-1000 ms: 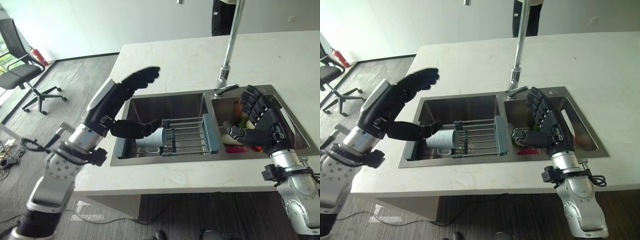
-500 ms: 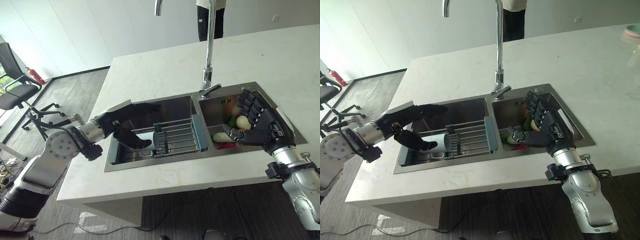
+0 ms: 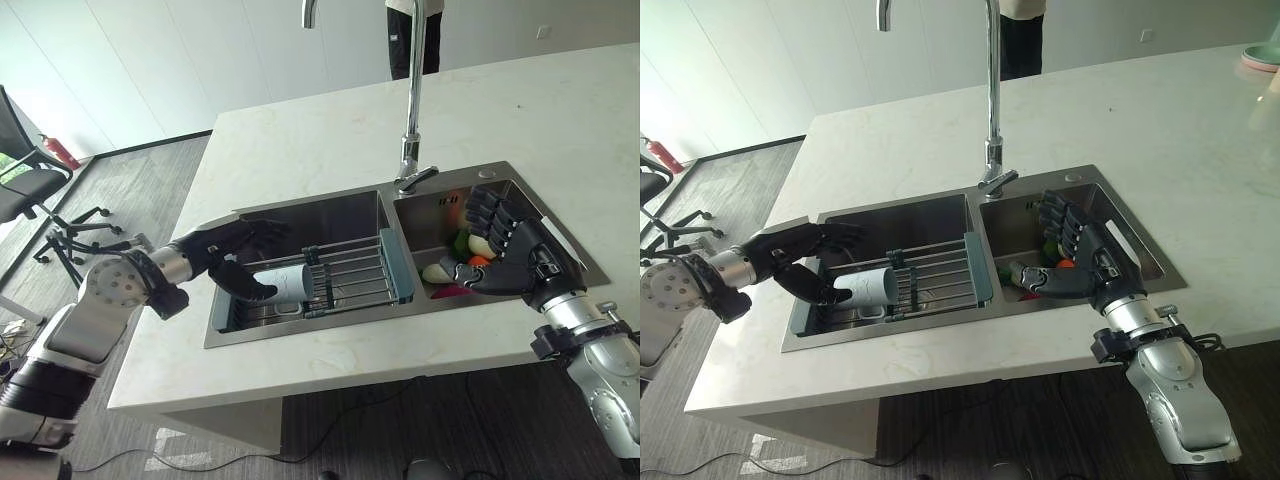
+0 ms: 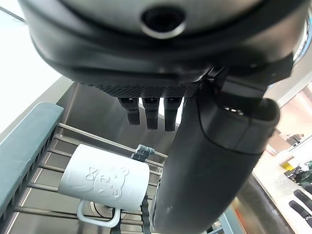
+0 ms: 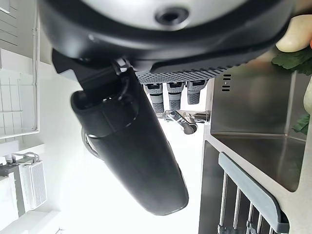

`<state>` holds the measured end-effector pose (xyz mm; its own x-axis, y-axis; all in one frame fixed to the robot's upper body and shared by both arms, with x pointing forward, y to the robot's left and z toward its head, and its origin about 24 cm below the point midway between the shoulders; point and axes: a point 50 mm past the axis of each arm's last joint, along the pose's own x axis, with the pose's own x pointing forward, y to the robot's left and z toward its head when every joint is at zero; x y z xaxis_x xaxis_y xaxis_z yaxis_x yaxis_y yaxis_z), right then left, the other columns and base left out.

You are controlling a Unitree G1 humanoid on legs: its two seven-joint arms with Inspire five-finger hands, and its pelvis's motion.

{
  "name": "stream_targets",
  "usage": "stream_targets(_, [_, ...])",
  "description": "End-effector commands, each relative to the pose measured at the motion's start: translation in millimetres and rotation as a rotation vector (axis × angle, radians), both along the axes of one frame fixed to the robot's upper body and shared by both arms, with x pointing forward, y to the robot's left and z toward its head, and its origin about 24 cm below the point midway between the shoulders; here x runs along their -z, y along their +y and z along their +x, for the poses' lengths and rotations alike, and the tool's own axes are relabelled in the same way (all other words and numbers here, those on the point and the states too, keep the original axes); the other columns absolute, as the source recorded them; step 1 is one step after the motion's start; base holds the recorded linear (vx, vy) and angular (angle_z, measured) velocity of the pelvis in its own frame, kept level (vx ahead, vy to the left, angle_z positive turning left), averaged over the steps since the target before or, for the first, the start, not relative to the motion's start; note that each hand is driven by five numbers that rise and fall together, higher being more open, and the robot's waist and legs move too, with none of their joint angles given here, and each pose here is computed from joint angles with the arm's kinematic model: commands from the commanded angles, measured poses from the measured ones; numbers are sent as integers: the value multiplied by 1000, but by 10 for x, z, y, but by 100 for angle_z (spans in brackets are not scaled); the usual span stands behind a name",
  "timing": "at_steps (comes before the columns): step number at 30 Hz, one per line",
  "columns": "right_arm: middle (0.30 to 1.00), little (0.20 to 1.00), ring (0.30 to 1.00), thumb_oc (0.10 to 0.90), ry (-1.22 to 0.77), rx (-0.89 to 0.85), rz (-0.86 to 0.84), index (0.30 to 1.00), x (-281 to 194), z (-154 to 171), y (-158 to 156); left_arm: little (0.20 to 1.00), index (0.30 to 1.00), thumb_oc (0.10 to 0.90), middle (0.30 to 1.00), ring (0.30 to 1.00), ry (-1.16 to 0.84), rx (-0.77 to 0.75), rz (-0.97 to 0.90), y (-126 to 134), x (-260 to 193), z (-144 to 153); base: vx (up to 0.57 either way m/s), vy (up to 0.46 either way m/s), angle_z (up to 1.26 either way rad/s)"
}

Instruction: Place the dishes in the dishwasher.

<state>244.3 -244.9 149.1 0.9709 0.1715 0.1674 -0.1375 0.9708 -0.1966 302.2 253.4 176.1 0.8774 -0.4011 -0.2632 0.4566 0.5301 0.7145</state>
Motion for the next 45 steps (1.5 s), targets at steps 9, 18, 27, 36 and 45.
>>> stream_targets(9, [900, 900, 900, 800, -306, -101, -20, 900, -640, 66, 123, 900, 900, 800, 900, 900, -304, -29, 129, 76, -650, 110, -21, 13, -4])
stream_targets(18, [900, 900, 900, 800, -303, -98, -25, 900, -618, 56, 101, 900, 900, 800, 900, 900, -269, -31, 180, 89, -550, 142, -7, 5, -6])
stream_targets(27, [900, 900, 900, 800, -291, -86, -48, 900, -599, 63, 87, 900, 900, 800, 900, 900, -220, -50, 203, 141, -458, 178, 0, 0, 0])
stream_targets(36, [900, 900, 900, 800, -283, -86, -53, 900, -576, 59, 71, 900, 900, 800, 900, 900, -166, -82, 207, 210, -324, 221, 12, 2, -5])
stream_targets(45, [900, 900, 900, 800, -277, -88, -61, 900, -551, 59, 55, 900, 900, 800, 900, 900, -124, -112, 203, 274, -205, 259, 13, 2, -3])
